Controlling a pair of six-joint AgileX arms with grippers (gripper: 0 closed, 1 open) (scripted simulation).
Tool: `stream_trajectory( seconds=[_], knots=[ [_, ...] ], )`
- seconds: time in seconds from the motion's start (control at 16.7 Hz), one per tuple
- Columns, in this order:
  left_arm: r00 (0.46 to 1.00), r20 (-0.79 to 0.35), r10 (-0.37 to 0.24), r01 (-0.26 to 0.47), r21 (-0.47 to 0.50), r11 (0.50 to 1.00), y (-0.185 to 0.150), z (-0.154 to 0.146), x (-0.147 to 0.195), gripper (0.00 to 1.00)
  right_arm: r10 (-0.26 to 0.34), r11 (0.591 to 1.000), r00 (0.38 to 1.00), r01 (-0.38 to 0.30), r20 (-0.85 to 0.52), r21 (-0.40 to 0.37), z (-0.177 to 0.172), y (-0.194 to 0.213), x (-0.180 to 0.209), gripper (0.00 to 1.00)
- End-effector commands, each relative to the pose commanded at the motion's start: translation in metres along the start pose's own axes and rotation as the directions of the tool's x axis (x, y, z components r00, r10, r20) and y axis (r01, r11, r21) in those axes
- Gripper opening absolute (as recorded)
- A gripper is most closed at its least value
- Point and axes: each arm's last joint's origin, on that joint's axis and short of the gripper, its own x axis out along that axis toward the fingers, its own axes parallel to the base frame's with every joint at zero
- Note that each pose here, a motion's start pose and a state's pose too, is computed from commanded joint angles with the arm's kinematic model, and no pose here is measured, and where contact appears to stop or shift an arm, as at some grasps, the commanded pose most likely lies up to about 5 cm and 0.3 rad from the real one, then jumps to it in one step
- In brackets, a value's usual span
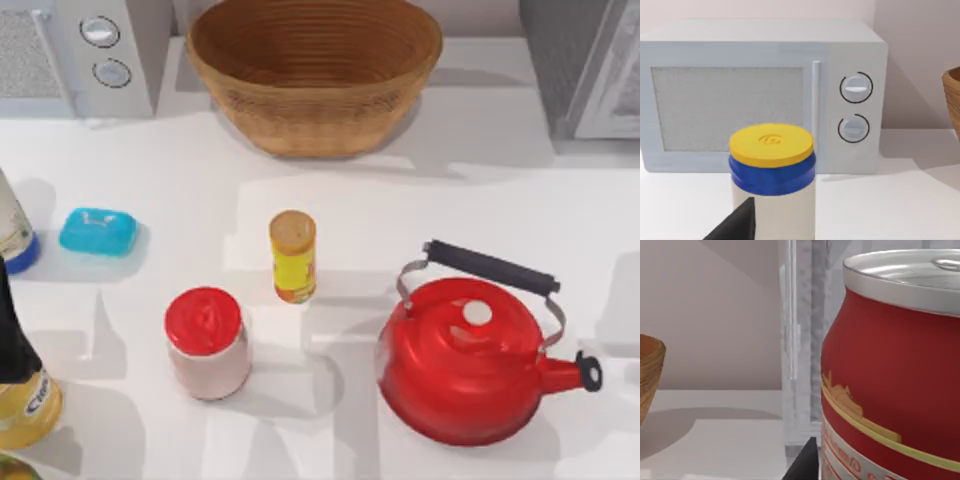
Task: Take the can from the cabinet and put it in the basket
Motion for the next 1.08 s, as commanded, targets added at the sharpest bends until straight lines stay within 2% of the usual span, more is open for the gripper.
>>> stream_trajectory(
  seconds=[0.3, 0.48, 0.6, 0.84, 1.08],
  knots=[
    [1.0, 0.0, 0.0, 0.0, 0.0, 1.0, 0.0, 0.0, 0.0, 1.0, -0.001, 1.0, 1.0, 0.001, 0.026, 0.006, 0.086, 0.019, 0.042, 0.0],
    [1.0, 0.0, 0.0, 0.0, 0.0, 1.0, 0.0, 0.0, 0.0, 1.0, -0.004, 1.0, 1.0, 0.004, 0.015, 0.006, 0.129, 0.049, 0.099, 0.0],
    [1.0, 0.0, 0.0, 0.0, 0.0, 1.0, 0.0, 0.0, 0.0, 1.0, -0.005, 1.0, 1.0, 0.005, 0.004, 0.004, 0.144, 0.08, 0.145, 0.0],
    [1.0, 0.0, 0.0, 0.0, 0.0, 1.0, 0.0, 0.0, 0.0, 1.0, -0.005, 1.0, 1.0, 0.005, -0.017, -0.001, 0.134, 0.163, 0.235, 0.0],
    [1.0, 0.0, 0.0, 0.0, 0.0, 1.0, 0.0, 0.0, 0.0, 1.0, -0.005, 1.0, 1.0, 0.004, -0.029, -0.005, 0.086, 0.25, 0.293, 0.0]
  ],
)
